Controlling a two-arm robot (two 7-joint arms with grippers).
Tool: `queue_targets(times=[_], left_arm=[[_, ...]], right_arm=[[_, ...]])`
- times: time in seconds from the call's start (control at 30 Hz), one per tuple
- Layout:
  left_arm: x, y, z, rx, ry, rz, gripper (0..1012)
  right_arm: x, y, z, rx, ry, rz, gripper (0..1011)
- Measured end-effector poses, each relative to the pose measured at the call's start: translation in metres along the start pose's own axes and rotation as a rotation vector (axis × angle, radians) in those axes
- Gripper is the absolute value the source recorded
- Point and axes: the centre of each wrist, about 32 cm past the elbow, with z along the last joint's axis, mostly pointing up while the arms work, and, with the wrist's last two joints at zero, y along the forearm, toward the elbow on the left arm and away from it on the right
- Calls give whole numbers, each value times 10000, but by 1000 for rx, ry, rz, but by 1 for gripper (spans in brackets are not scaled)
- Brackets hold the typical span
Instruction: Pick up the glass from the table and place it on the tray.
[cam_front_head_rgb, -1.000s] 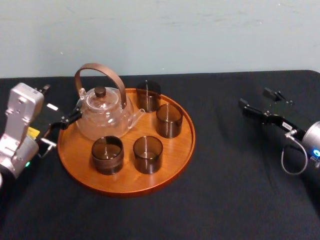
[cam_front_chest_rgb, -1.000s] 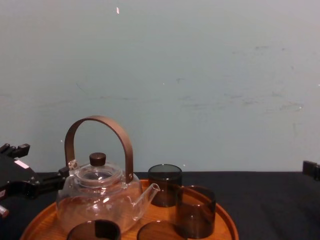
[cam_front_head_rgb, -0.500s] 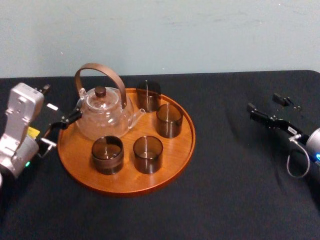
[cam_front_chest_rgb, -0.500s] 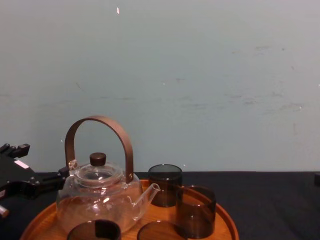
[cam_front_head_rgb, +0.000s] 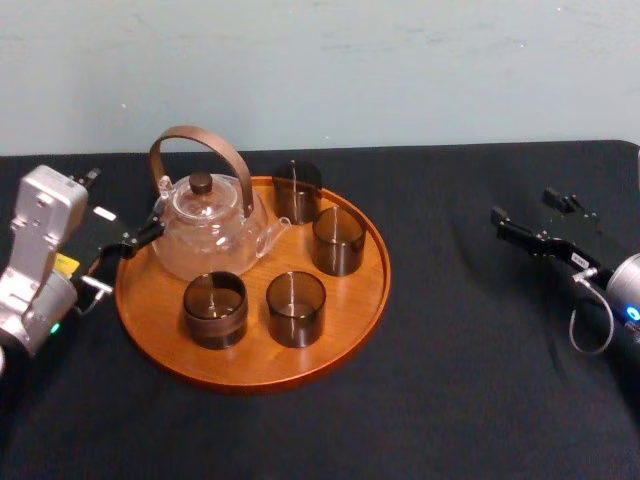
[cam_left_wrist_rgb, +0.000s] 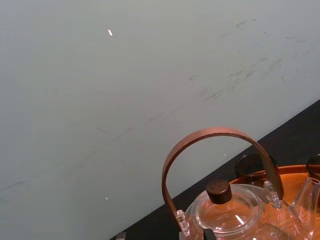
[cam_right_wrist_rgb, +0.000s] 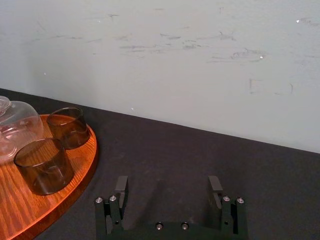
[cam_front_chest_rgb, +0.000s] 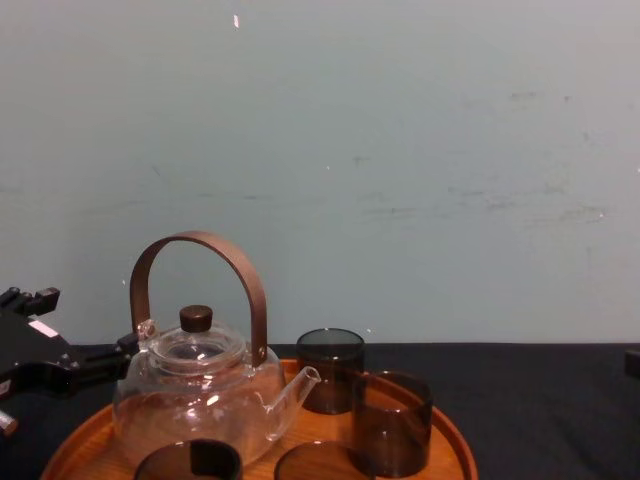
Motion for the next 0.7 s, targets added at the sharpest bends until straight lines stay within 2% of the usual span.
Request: queue_targets(times=[0.7], left_arm=[[0,0,0,0,0,0,1001]], right_arm=[[-1,-1,5,-1,-1,3,1002]])
